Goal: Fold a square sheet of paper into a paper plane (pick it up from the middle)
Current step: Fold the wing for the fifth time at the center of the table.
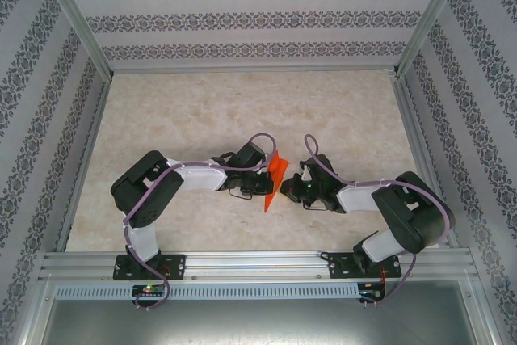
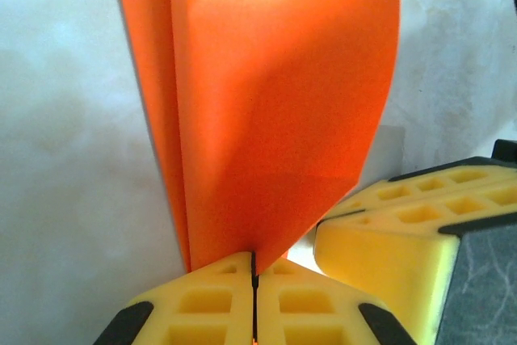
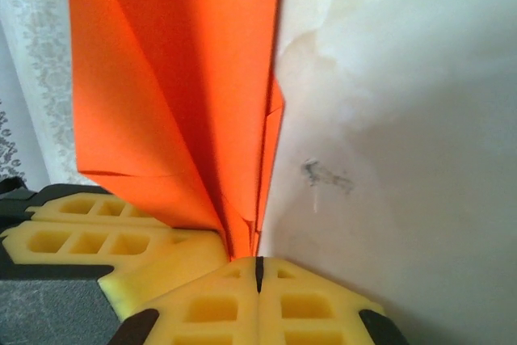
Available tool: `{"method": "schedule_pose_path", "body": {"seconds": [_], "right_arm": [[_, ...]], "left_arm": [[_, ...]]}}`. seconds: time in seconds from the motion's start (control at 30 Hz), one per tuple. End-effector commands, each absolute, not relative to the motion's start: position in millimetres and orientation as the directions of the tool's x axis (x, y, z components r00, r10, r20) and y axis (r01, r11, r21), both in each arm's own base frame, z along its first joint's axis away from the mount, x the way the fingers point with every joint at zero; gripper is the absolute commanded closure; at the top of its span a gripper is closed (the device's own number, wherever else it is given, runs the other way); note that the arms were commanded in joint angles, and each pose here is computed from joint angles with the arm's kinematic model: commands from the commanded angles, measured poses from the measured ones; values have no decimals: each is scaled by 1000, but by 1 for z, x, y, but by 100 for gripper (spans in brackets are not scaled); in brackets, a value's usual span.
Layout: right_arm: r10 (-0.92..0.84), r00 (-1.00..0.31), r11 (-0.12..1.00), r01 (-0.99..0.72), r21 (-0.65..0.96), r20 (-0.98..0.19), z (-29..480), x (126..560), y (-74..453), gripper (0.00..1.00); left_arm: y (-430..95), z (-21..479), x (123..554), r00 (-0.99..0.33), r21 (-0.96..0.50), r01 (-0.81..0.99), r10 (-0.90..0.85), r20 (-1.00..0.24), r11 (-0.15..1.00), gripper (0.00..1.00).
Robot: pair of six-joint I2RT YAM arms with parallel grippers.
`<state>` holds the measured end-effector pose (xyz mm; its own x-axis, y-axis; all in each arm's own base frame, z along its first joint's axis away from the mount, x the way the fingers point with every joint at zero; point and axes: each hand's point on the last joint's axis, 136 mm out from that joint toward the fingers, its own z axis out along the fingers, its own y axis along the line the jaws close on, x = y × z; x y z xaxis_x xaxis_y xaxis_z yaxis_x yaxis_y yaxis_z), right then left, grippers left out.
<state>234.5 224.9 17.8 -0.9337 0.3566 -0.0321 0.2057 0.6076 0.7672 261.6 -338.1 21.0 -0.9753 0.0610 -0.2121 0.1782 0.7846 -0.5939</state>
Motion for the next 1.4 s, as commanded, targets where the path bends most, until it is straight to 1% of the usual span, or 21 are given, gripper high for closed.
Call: {"method": "schedule_pose_path", "body": {"seconds": [0.0,0.23,0.4,0.77,1.37], "right_arm": [[352,-934,619,184,764,-60,21,242,224,100],[339,-938,591,153,792,-72,32,250,233,100],[342,-937,597,159,786,-70,30,253,232,100],[335,-941,653,201,730,-41,4,252,225,100],[317,-948,686,210,696,-27,-8,243,222,100]], "left_arm": [[-331,8,265,-980,-584,147,36,-198,798,91],[-337,16,266,-977,-616,160,36,-209,771,91],[-337,18,267,-975,-611,169,43,-216,774,91],[-341,29,270,-970,-630,185,40,-238,754,90],[-347,42,279,-966,-641,193,30,-256,743,90]]}}
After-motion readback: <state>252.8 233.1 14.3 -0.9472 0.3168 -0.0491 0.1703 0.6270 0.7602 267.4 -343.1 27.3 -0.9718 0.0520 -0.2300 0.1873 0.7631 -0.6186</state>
